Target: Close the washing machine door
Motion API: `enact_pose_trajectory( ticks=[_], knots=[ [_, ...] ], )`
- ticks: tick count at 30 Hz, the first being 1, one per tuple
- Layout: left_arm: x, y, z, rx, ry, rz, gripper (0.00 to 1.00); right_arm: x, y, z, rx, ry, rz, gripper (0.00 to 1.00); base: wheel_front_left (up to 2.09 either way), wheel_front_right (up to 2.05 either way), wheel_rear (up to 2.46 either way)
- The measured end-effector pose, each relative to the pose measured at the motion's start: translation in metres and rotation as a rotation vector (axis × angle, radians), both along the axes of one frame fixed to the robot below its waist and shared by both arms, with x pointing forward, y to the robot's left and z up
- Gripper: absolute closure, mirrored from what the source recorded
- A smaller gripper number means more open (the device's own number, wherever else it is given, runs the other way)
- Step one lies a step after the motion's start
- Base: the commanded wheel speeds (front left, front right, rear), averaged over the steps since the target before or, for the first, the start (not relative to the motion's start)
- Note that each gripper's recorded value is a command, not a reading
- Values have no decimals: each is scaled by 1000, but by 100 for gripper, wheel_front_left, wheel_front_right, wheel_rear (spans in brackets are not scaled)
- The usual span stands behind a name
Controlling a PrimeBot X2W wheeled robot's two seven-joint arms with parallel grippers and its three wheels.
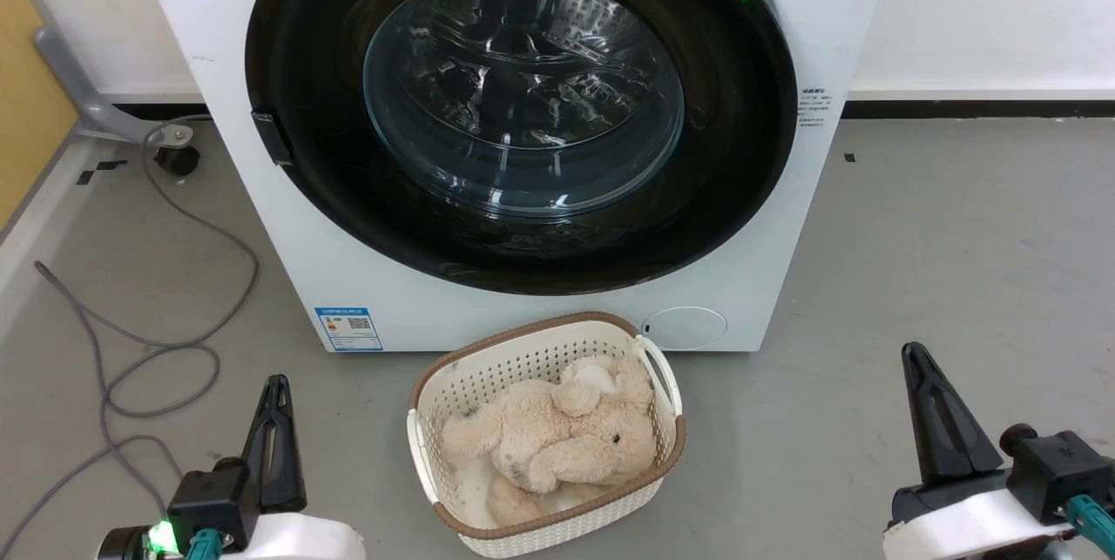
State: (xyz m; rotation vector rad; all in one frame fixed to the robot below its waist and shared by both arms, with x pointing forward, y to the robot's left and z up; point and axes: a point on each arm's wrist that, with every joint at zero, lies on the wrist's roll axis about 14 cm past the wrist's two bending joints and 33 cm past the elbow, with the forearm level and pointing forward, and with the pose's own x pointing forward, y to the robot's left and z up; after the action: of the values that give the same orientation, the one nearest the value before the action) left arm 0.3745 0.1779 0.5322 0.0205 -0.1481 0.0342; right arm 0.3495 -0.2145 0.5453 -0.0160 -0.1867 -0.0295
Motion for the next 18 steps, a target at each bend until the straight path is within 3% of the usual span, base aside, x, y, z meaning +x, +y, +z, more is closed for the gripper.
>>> enact_pose_trajectory(
  ticks=[18],
  knots=[
    [-1,1,-3,3,29,-1,100,4,8,-3,-2,30,25,100,0,0,0]
  ],
)
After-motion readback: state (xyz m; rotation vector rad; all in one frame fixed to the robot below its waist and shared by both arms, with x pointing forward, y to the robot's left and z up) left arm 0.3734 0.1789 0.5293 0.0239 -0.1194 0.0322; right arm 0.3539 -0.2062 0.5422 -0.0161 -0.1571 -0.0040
